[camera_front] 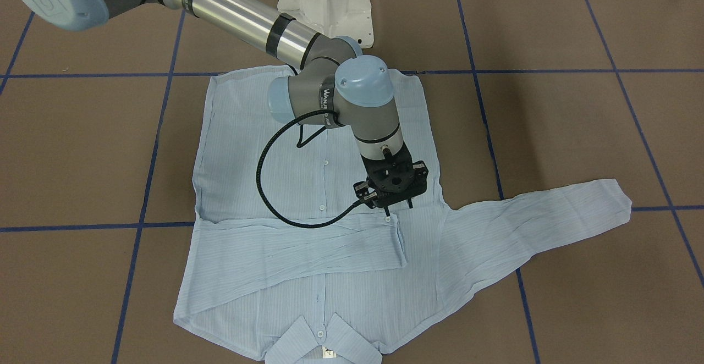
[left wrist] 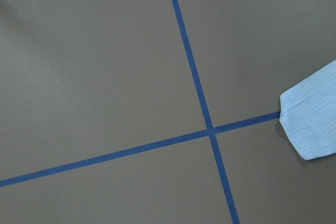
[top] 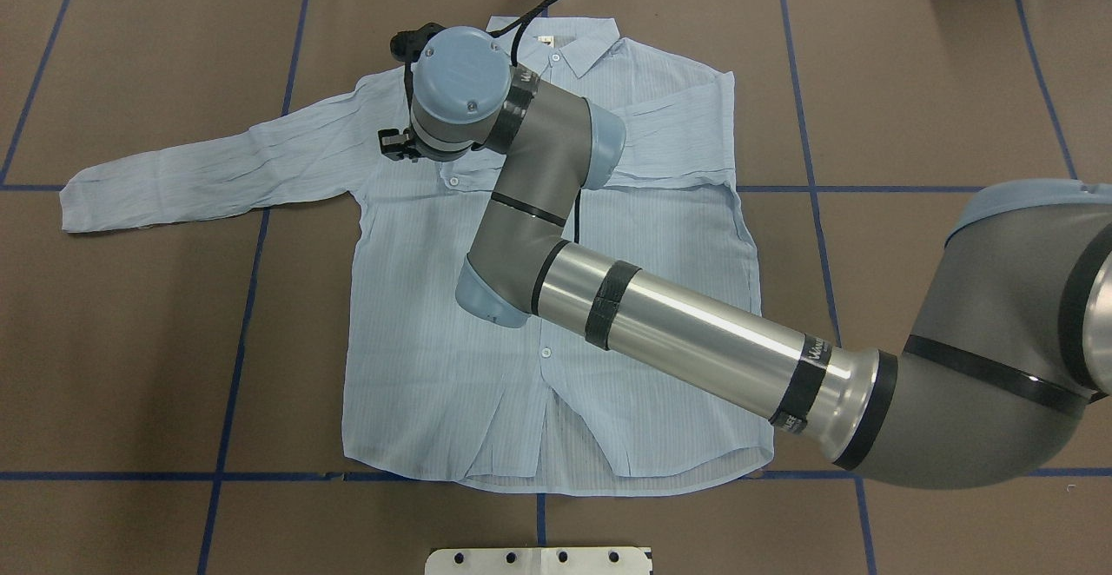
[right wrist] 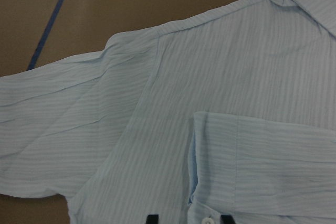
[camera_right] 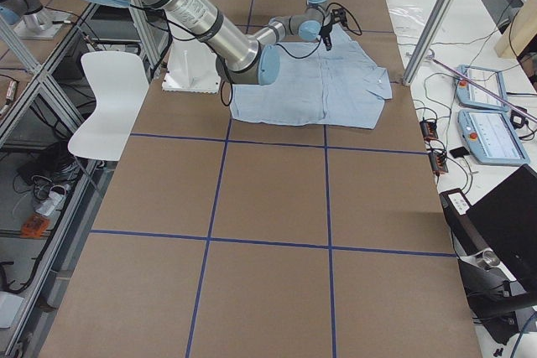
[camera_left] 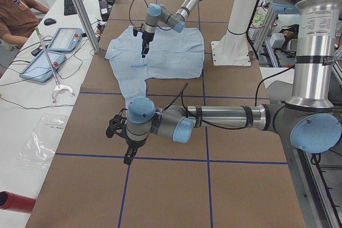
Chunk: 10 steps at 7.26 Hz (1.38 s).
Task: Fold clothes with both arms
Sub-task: 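Carry the sleeve across the shirt body toward the other sleeve, then release the sleeve on the shirt and raise the right gripper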
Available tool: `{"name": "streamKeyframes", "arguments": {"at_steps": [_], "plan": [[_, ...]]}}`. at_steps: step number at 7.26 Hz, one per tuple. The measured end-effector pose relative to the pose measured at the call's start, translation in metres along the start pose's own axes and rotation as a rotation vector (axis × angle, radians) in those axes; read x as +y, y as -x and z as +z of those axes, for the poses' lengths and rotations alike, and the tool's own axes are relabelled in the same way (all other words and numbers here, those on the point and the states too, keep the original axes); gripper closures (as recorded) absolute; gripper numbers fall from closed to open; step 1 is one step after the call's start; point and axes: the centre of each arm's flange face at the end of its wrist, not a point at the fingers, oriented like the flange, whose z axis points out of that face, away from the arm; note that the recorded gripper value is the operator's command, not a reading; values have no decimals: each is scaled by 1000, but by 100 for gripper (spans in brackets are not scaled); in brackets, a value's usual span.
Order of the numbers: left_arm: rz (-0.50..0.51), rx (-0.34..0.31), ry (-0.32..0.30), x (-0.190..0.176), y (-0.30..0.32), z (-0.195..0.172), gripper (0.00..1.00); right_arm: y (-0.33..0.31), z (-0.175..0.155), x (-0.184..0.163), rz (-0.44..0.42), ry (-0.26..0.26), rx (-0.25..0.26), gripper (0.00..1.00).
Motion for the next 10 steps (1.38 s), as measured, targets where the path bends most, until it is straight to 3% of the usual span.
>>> {"name": "streamKeyframes", "arguments": {"at_steps": [2, 4, 6, 8, 10], "plan": [[-38, 0, -10, -4, -1, 0, 1, 12, -5, 2, 1, -9, -6, 0], [-128, 17, -55, -10, -23, 16, 1, -1, -28, 2, 22, 26, 37, 0], [-193, 66, -66, -5, -59, 56, 0, -70, -69, 3, 68, 105, 90, 0], [-230, 72, -87, 5, -97, 90, 1, -152, -104, 7, 112, 143, 143, 0], [-225, 68, -136, 8, -113, 122, 1, -218, -153, 11, 79, 185, 189, 0]]}}
